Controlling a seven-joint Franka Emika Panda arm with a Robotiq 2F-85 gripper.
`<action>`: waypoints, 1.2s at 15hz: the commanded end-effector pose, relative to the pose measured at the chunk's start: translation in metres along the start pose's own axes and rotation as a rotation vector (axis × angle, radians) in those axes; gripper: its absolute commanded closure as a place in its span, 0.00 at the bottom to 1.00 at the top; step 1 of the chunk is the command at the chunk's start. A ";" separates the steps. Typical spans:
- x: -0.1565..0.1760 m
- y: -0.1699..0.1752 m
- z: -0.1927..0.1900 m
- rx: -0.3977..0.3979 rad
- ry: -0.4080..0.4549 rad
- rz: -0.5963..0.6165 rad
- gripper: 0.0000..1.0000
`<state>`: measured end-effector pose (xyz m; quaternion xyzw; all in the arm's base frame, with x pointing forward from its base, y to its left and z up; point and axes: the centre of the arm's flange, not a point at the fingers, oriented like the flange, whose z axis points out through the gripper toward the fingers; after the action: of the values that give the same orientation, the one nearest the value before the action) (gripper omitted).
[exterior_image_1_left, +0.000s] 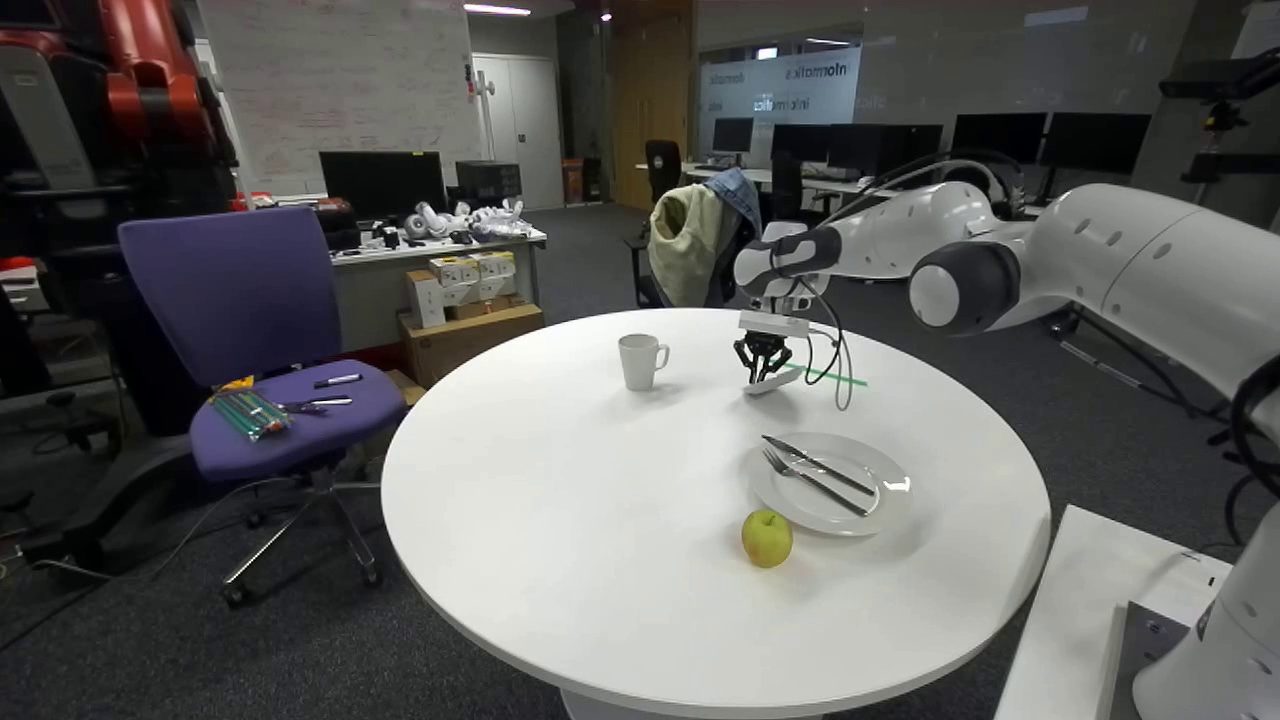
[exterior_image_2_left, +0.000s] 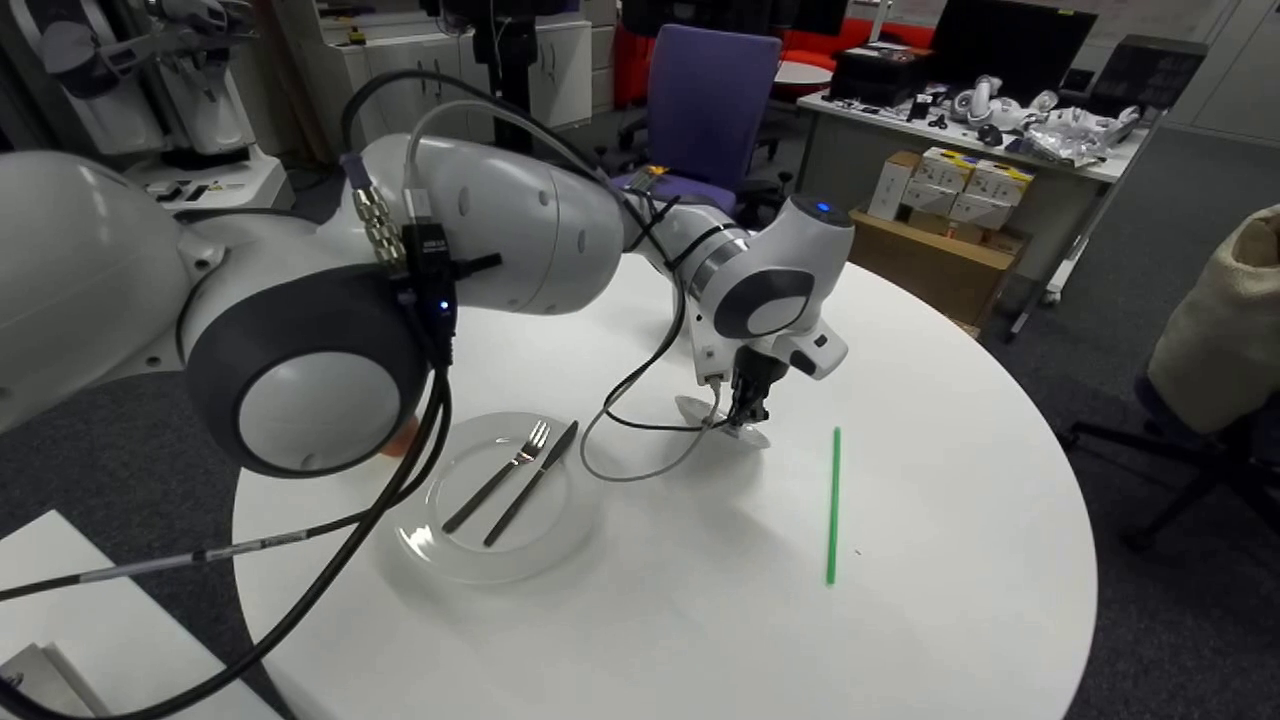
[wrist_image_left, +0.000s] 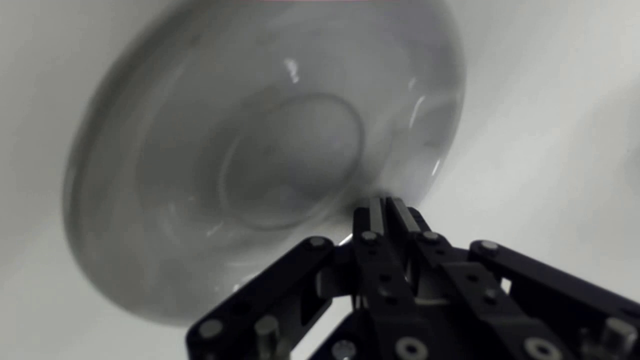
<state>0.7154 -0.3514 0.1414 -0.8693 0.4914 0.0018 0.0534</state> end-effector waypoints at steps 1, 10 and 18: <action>-0.039 0.038 0.003 0.022 -0.008 -0.007 0.97; -0.057 0.043 -0.016 0.075 0.087 -0.080 0.97; -0.072 0.051 -0.020 0.092 0.115 -0.107 0.97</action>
<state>0.6805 -0.3376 0.1461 -0.8865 0.4533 -0.0746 0.0546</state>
